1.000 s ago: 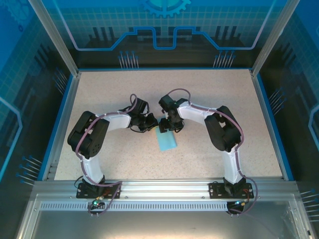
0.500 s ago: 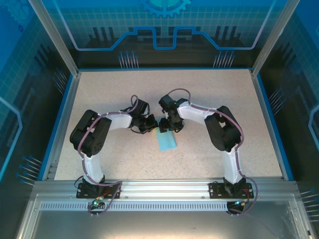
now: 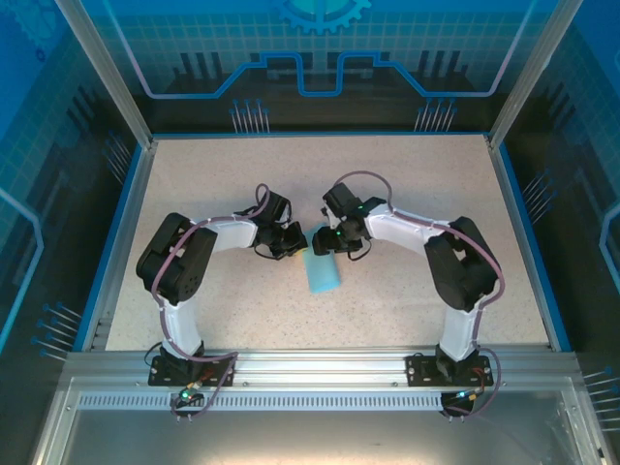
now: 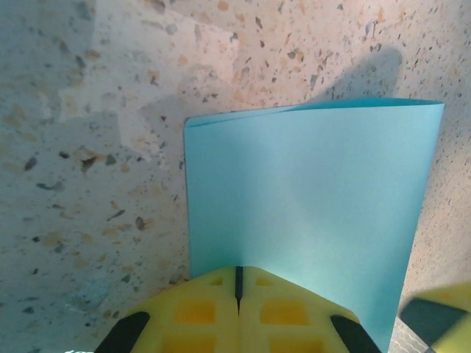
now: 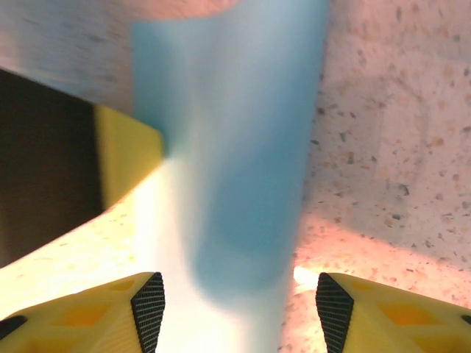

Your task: Fold a paper plane with a square sheet of paper (pick it up from the middle)

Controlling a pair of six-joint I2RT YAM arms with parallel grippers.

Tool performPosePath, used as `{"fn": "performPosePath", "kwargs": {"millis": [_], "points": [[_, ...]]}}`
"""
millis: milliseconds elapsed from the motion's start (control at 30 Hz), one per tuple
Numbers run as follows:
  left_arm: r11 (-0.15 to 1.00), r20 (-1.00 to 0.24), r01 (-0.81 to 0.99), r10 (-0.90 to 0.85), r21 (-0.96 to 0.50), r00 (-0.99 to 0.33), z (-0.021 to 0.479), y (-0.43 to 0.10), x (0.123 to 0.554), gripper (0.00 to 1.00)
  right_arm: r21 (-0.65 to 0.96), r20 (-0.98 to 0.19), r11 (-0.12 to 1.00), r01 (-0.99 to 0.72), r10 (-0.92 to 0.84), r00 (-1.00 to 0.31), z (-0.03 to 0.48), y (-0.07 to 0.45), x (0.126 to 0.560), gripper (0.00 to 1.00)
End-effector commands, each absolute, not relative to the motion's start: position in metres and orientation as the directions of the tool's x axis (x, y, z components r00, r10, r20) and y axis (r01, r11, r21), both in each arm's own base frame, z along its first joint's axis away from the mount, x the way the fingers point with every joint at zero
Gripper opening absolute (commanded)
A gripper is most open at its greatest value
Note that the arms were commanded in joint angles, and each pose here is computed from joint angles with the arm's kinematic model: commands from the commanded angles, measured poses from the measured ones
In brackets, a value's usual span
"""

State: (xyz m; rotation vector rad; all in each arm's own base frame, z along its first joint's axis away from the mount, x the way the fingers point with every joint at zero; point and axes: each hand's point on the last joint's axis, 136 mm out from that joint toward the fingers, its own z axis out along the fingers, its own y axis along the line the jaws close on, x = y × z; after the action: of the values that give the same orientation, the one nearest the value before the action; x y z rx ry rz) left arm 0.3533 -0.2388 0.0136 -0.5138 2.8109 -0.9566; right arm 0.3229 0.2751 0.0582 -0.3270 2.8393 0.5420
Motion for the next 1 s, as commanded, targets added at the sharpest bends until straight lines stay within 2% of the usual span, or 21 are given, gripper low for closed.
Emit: {"fn": "performPosePath", "kwargs": {"millis": [0, 67, 300, 367, 767, 867, 967], "points": [[0.798, 0.05, -0.324, -0.348, -0.509, -0.936, -0.015, -0.227, 0.333, 0.02, 0.461, -0.341, 0.811, -0.361, -0.214, -0.915, 0.086, 0.296, 0.324, 0.57], [0.797, 0.049, -0.323, -0.348, -0.51, -0.936, -0.015, -0.227, 0.334, 0.02, 0.498, -0.335, 0.782, -0.376, -0.227, -0.915, 0.087, 0.3, 0.322, 0.53], [0.798, 0.059, -0.333, -0.353, -0.502, -0.934, -0.018, -0.226, 0.332, 0.02, 0.544, -0.228, 0.781, -0.307, -0.214, -0.95, 0.058, 0.296, 0.322, 0.28], [0.799, 0.062, -0.336, -0.355, -0.499, -0.933, -0.019, -0.226, 0.332, 0.01, 0.544, -0.202, 0.789, -0.286, -0.208, -0.957, 0.049, 0.292, 0.322, 0.25], [0.821, 0.055, -0.343, -0.358, -0.456, -0.932, -0.026, -0.218, 0.328, 0.01, 0.515, -0.072, 0.843, -0.152, -0.135, -0.988, -0.006, 0.255, 0.318, 0.19], [0.823, 0.057, -0.344, -0.359, -0.453, -0.932, -0.028, -0.217, 0.328, 0.0, 0.526, -0.067, 0.838, -0.148, -0.133, -0.989, -0.004, 0.256, 0.317, 0.19], [0.822, 0.055, -0.344, -0.359, -0.454, -0.932, -0.027, -0.217, 0.329, 0.0, 0.584, -0.112, 0.792, -0.178, -0.139, -0.984, 0.021, 0.265, 0.315, 0.19]]}}
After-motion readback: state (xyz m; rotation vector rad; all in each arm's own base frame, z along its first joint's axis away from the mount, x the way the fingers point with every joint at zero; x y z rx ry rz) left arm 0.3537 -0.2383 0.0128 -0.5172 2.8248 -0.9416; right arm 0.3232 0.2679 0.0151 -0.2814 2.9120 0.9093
